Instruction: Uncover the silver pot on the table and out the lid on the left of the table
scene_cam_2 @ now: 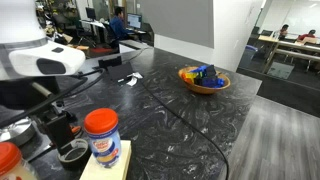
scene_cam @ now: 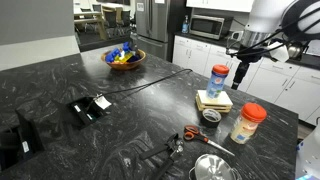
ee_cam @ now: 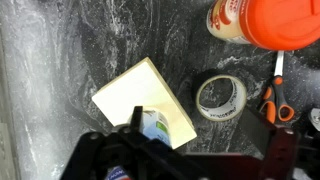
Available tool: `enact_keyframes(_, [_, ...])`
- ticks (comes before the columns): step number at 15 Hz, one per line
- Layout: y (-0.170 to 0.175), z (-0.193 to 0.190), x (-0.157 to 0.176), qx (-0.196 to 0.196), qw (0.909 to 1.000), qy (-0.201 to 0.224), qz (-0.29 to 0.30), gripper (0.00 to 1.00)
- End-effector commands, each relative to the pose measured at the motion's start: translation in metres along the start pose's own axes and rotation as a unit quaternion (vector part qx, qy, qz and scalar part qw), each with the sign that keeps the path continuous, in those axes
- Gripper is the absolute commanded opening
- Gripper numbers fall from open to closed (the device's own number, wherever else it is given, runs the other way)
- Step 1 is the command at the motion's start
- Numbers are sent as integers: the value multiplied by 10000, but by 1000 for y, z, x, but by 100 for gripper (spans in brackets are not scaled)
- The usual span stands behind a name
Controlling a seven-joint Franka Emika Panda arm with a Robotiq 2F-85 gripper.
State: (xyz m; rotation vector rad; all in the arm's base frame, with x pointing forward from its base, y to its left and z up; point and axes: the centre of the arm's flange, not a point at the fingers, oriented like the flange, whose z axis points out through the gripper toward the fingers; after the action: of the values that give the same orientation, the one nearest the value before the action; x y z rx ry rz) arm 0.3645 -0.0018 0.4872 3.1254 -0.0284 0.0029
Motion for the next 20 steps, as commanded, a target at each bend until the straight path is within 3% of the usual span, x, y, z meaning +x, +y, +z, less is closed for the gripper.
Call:
enact_keyframes(1, [0,0,0,0,10000,0,0,100])
enact_keyframes(9, [0,0,0,0,10000,0,0,100])
enact_keyframes(12, [-11,-19,-3,-119,9997,134,-183,100])
enact_keyframes(17, [-76,-53,10,-281,9898,482,-1313,100])
enact_keyframes(20, [-128,-47,21,-370,9766,477,-2066,100])
